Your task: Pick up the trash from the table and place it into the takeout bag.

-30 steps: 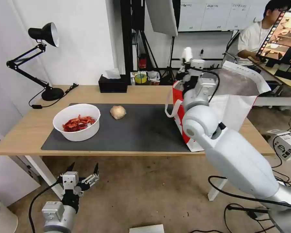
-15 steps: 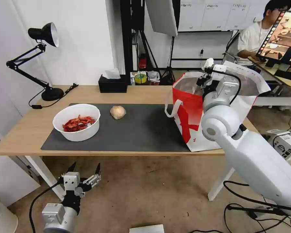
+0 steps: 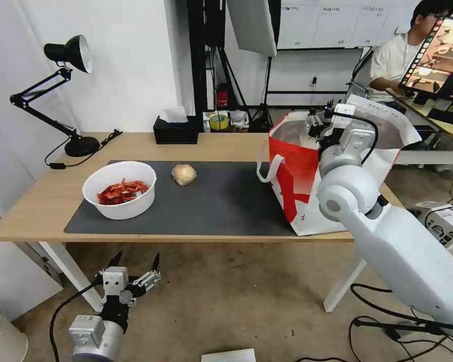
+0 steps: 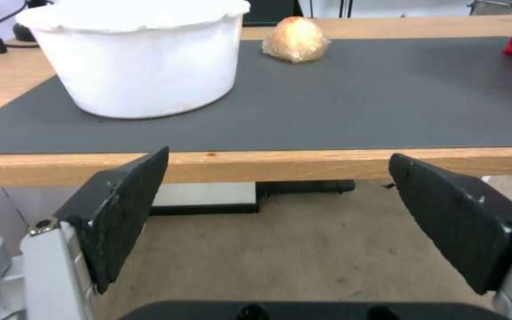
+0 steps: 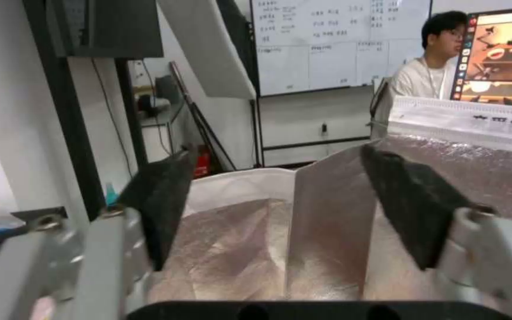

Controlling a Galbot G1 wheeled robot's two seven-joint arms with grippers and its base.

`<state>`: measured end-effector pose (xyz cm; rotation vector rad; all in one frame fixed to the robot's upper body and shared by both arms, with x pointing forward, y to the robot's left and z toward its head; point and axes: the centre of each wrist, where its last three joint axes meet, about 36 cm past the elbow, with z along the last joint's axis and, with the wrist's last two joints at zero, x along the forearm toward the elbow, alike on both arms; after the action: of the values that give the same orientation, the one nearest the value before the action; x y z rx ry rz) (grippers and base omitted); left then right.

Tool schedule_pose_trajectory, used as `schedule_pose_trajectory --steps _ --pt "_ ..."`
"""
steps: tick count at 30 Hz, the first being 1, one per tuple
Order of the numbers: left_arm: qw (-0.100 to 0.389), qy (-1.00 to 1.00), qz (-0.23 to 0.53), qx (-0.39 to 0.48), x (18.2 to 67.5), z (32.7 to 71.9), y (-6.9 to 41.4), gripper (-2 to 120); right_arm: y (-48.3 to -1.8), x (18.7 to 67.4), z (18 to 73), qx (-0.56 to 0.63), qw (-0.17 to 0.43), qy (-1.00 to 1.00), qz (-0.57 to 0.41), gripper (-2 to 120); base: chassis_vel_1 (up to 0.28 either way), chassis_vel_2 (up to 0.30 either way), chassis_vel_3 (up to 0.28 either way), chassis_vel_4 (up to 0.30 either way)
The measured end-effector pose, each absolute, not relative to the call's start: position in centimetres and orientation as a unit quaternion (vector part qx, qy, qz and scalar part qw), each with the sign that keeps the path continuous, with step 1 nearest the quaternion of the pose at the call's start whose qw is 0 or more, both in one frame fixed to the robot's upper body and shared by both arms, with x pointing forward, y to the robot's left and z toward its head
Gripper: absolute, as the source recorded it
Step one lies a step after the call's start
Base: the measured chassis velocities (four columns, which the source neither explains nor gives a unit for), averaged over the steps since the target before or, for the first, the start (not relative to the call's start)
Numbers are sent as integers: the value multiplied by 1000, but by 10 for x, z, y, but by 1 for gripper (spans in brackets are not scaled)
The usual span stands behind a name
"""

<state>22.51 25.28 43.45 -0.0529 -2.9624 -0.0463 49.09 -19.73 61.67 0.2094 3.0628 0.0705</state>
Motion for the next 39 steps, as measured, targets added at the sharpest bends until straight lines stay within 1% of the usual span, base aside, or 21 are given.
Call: schedule_pose_trajectory --steps 1,3,4,6,8,17,20,21,24,28,34,36,39 --pt "89 -996 -16 -18 225 434 253 100 -197 491 617 68 35 997 23 76 0 0 0 0" --pt "88 -996 -15 -18 225 436 253 100 -199 490 615 63 33 997 21 86 0 0 0 0" --pt "88 -996 -15 -18 225 436 253 100 -199 490 615 63 33 997 21 86 0 0 0 0" --pt "87 -996 -15 -19 224 437 252 100 -200 490 614 57 32 998 17 96 0 0 0 0" --pt "86 -996 -14 -19 224 438 252 100 -201 490 613 48 33 998 16 100 0 0 0 0" --pt "86 -996 -13 -17 224 438 251 100 -201 484 619 -31 55 997 35 100 0 0 0 0" --pt "85 -996 -13 -17 224 439 251 100 -203 477 623 -98 71 992 39 100 0 0 0 0" --pt "85 -996 -13 -17 224 439 251 100 -203 477 623 -98 71 992 39 100 0 0 0 0" --pt "84 -996 -14 -16 224 438 250 100 -210 462 614 -165 79 982 36 100 0 0 0 0" --pt "84 -996 -12 -19 225 437 247 100 -221 445 605 -212 82 973 37 100 0 0 0 0" --pt "80 -996 -13 -32 231 436 246 100 -243 420 594 -255 76 963 31 100 0 0 0 0" --pt "82 -996 -13 -41 236 433 246 100 -255 403 588 -274 70 959 20 100 0 0 0 0" --pt "84 -995 -13 -41 235 433 247 100 -256 394 580 -285 62 956 19 100 0 0 0 0"
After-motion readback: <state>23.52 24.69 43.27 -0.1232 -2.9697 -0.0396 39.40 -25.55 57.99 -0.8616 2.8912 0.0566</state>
